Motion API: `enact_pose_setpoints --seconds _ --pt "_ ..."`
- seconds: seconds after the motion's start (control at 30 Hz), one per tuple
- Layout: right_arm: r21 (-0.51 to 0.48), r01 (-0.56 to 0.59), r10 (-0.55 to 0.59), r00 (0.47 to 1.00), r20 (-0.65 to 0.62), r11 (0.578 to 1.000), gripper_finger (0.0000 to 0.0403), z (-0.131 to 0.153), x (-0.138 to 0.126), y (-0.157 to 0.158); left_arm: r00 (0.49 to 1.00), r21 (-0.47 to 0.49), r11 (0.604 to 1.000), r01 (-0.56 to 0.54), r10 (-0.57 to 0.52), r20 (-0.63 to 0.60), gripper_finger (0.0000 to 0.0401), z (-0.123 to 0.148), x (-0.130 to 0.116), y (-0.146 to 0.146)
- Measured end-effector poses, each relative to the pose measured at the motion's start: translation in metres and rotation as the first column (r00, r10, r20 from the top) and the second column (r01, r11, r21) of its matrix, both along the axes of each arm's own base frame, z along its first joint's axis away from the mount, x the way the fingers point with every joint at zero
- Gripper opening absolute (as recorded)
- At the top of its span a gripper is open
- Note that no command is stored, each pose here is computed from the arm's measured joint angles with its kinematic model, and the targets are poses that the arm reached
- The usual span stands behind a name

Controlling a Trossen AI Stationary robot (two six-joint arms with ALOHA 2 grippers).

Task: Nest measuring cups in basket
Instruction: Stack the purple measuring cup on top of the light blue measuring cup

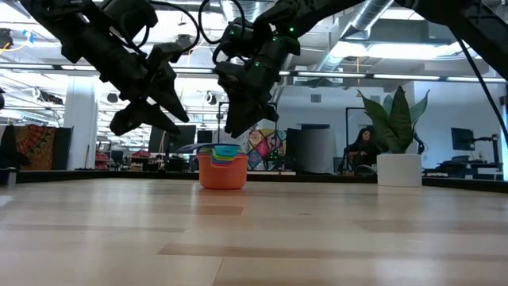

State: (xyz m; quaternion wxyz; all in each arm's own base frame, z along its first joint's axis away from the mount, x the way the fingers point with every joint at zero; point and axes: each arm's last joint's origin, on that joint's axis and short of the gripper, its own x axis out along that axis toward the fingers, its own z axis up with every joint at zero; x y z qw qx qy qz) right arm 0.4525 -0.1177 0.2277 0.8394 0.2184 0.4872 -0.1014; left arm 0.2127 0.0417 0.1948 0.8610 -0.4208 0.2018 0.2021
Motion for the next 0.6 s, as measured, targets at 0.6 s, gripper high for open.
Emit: enact_pose_setpoints --seconds 0.6 --pt "-0.118 0.021 -0.065 0.924 -0.377 0.993 0.0088 0.002 -0.044 0.044 0.980 0.057 0.994 -0.098 0.106 -0.170 0.0119 -0.023 0.003 -0.022"
